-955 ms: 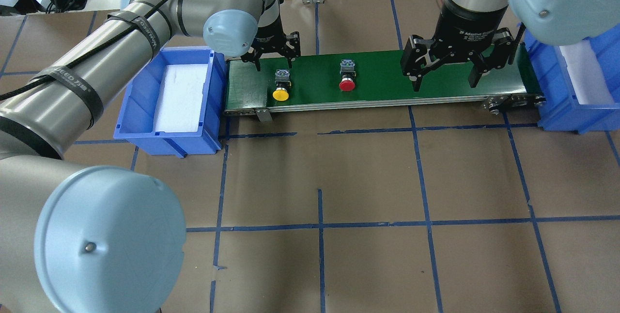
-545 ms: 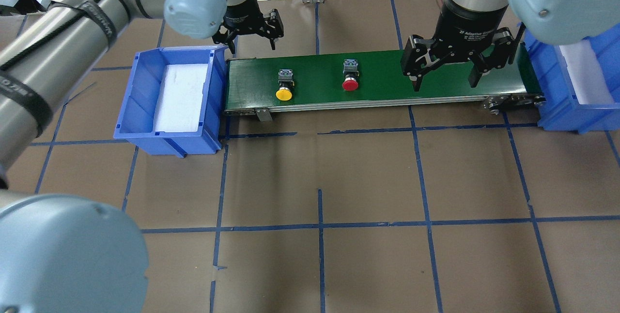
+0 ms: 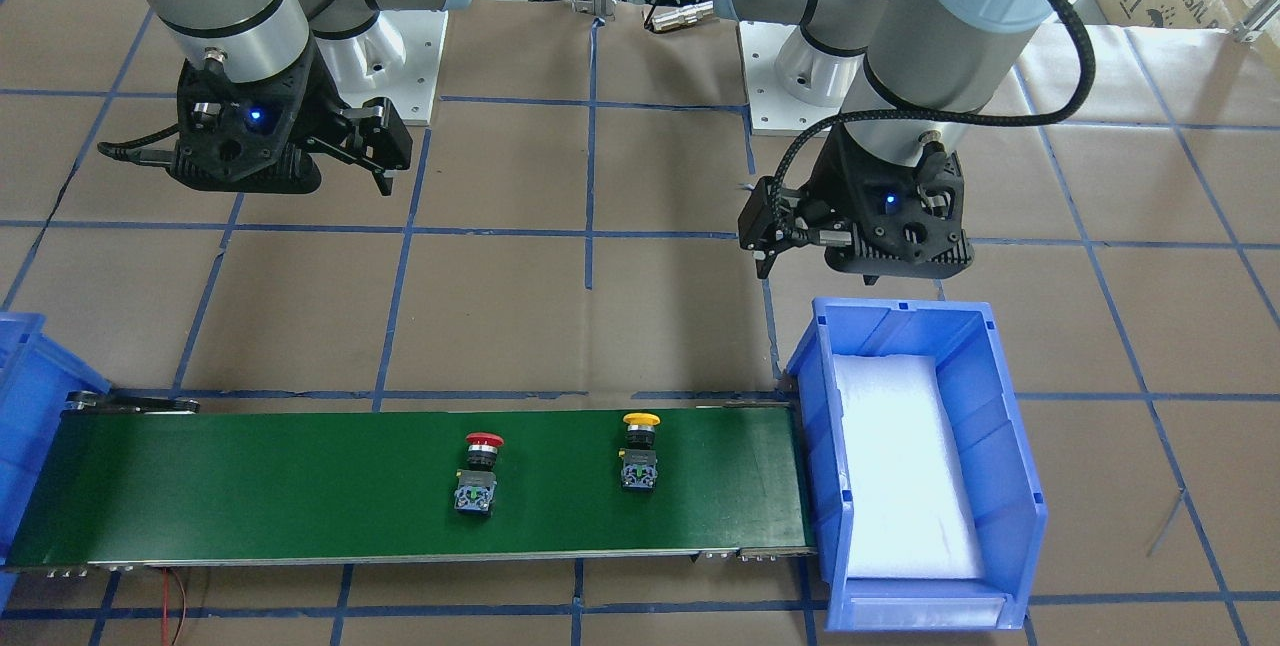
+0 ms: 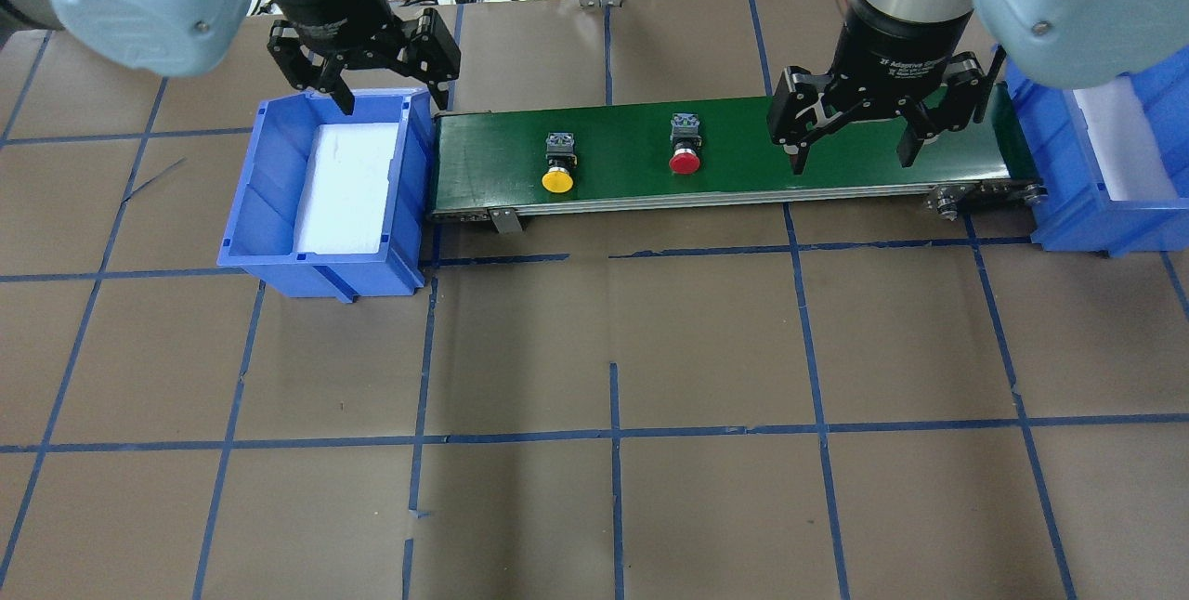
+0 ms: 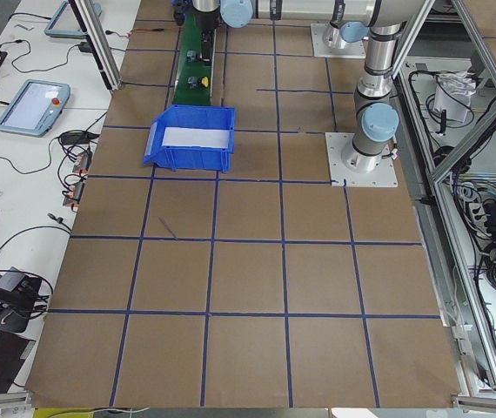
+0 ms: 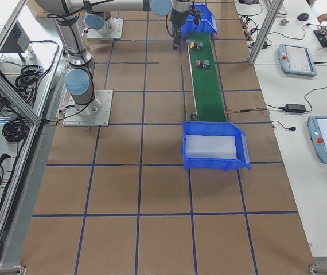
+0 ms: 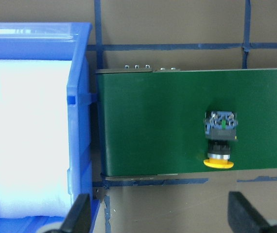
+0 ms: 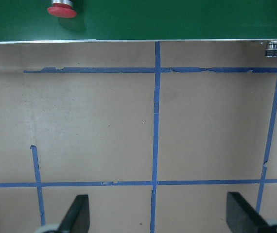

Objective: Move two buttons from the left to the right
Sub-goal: 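Raise the left gripper over its bin while the right gripper approaches the red button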

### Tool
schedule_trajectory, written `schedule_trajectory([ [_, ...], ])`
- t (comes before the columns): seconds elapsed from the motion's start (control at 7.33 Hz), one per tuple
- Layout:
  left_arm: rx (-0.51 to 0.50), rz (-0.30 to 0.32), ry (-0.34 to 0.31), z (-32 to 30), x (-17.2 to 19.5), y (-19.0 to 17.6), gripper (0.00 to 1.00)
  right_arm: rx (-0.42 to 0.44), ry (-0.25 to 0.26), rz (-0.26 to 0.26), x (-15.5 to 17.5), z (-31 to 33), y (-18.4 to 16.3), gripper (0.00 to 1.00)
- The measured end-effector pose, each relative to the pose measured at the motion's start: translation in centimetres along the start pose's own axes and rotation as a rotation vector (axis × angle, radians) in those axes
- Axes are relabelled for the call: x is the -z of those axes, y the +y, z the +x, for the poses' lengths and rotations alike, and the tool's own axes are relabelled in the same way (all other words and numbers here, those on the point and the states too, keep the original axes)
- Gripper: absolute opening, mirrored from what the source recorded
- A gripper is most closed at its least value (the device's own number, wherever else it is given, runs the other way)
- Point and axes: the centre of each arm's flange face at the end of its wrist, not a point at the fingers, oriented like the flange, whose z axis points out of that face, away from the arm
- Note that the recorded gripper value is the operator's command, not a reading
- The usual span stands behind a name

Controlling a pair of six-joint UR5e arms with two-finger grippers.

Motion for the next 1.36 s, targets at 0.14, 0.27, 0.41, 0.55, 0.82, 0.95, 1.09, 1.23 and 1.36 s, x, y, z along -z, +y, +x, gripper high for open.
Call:
schedule_trajectory([
  [0.14, -0.062, 0.014, -0.002, -1.1, -0.3, 1.6, 1.00, 0.000, 0.000, 0.001, 0.0, 0.0, 0.0, 1.00],
  [0.27, -0.089, 0.034, -0.006, -1.7, -0.1, 2.5, 1.00, 0.000, 0.000, 0.002, 0.1, 0.0, 0.0, 1.00],
  [0.41, -0.097, 0.047, -0.007, -2.1, 0.3, 3.0, 1.00, 0.000, -0.001, 0.003, 0.1, 0.0, 0.0, 1.00],
  [0.55, -0.097, 0.057, -0.007, -2.3, 0.8, 3.1, 1.00, 0.000, -0.002, 0.003, 0.1, 0.0, 0.0, 1.00],
  [0.82, -0.084, 0.029, -0.005, -2.3, 1.3, 3.6, 1.00, 0.001, -0.003, 0.007, 0.2, 0.0, -0.1, 1.00],
  [0.95, -0.073, 0.004, -0.004, -2.3, 1.7, 3.8, 1.00, 0.000, -0.005, 0.014, 0.3, -0.1, -0.4, 1.00],
  [1.09, -0.067, -0.012, -0.004, -2.3, 2.0, 3.7, 1.00, 0.000, -0.010, 0.024, -0.2, -0.2, -1.3, 1.00],
  [1.23, -0.064, -0.020, -0.005, -2.4, 2.1, 3.7, 1.00, 0.000, -0.012, 0.036, -1.2, -0.3, -3.1, 1.00],
  [1.36, -0.063, -0.026, -0.005, -2.4, 2.0, 3.8, 1.00, 0.000, -0.013, 0.035, -2.3, -0.4, -4.5, 1.00],
])
